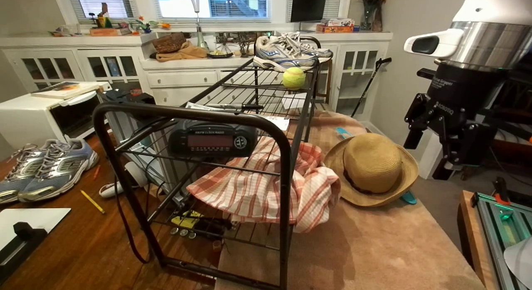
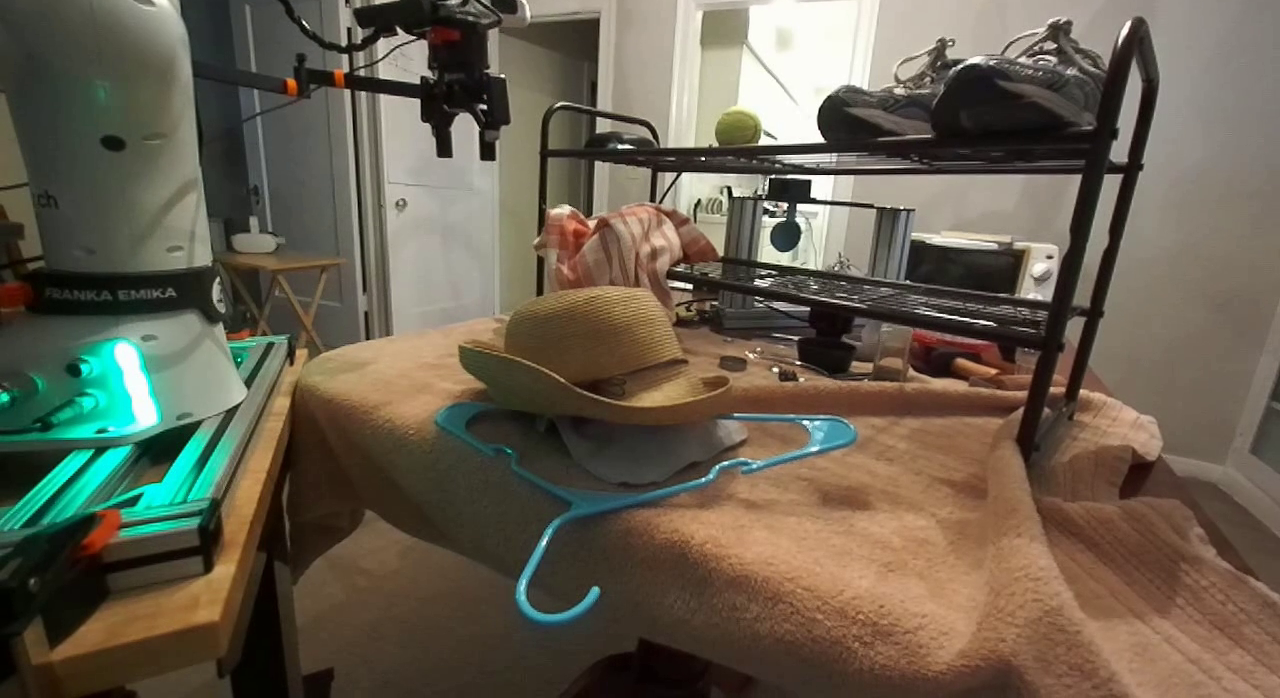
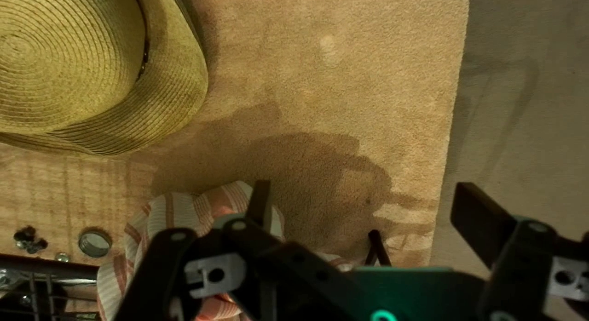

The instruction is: Put the orange and white towel on the top rack

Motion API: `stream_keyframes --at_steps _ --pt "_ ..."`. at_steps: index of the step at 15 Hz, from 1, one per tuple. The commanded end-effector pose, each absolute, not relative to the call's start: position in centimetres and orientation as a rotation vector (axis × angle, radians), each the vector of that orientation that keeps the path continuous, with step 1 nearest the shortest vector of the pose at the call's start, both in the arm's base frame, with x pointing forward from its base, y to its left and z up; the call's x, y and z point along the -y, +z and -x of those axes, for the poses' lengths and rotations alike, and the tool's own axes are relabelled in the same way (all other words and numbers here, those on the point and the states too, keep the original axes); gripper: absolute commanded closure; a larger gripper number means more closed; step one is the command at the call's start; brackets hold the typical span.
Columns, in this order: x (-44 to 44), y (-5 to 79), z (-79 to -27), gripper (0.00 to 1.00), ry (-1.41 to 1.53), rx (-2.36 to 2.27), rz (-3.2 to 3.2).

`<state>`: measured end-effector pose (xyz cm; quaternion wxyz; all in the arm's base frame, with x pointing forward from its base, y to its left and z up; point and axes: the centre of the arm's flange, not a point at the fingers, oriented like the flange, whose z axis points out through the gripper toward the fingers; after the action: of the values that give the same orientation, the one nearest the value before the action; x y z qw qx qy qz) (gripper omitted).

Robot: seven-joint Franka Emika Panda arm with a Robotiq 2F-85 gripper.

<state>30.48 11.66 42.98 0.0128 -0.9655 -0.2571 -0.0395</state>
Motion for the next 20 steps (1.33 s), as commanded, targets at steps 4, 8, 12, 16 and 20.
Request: stream_keyframes --at_steps 4,8,12,16,20 --pt "-11.7 43.0 -30.5 0.0 -0.123 0.801 3.009" --pt "-12.5 42.3 -31.1 0.0 -0.166 0.783 2.981" --pt "-14.1 41.5 -32.6 0.0 -0.372 0.775 2.964" --pt "-14.6 40.0 -34.4 0.0 -0.519 0.784 2.972" --pt "-14.0 37.7 -35.9 0.0 -0.588 0.718 3.01"
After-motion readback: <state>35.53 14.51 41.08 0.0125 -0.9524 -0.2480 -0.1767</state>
